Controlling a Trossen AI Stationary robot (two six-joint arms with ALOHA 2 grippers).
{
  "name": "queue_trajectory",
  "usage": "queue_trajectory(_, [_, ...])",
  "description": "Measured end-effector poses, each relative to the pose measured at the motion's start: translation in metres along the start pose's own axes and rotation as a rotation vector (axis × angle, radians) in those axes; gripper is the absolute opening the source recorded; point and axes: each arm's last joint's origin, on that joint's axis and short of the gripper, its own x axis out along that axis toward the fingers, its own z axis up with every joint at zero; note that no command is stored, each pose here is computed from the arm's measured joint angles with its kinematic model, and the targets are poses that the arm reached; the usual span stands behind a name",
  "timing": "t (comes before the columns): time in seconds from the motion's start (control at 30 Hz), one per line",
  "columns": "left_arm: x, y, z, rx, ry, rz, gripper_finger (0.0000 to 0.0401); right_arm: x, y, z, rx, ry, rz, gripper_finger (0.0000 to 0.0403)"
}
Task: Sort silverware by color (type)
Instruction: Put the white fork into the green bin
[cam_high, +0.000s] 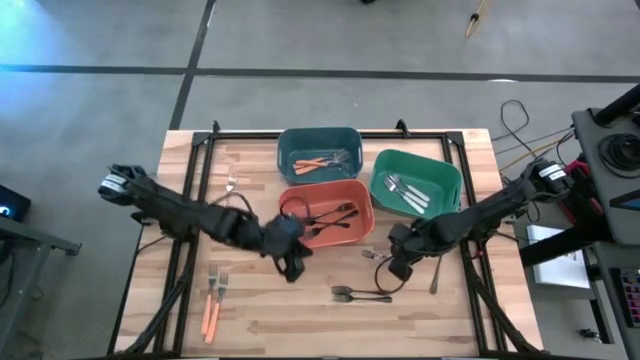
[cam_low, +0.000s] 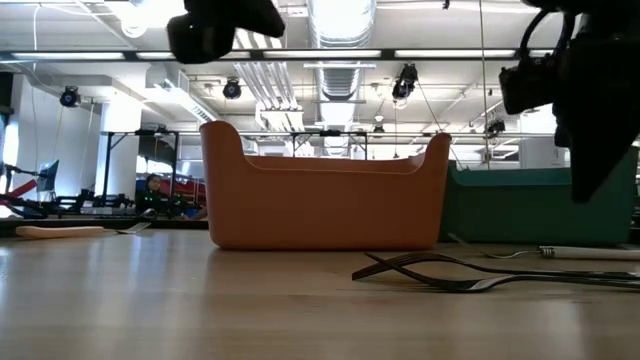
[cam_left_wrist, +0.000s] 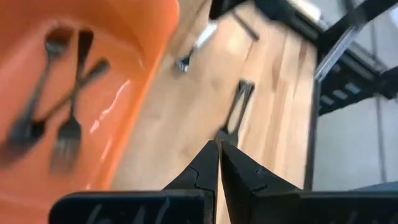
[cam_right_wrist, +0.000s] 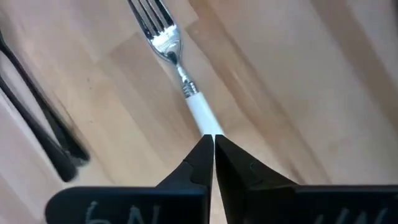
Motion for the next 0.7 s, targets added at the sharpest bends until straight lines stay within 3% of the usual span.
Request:
queue_trajectory(0.13, [0.009,-0.011,-0.019,-0.02,0.022,0.023,0.0,-0.003,0.0,-0.014,-0.258,-0.078,-0.017,0.0009])
queue_trajectory(0.27, [0.006,-0.017,-0.026,-0.018,0.031,0.018,0.0,0.003,-0.001,-0.045,-0.507,-0.161,0.022,0.0009])
queue_trajectory(0.4, [0.001,-0.017,-0.028,-0.007,0.035,0.032,0.0,0.021,-0.011,-0.071,-0.495,-0.241,0.091,0.0009])
queue_trajectory(0.5, [0.0,-0.016,-0.026,-0.002,0.026,0.037,0.0,0.023,-0.011,-0.072,-0.487,-0.337,0.118,0.0009])
queue_trajectory(0.7, [0.001,-0.014,-0.024,-0.001,0.016,0.043,0.0,0.025,-0.008,-0.067,-0.517,-0.499,0.028,0.002])
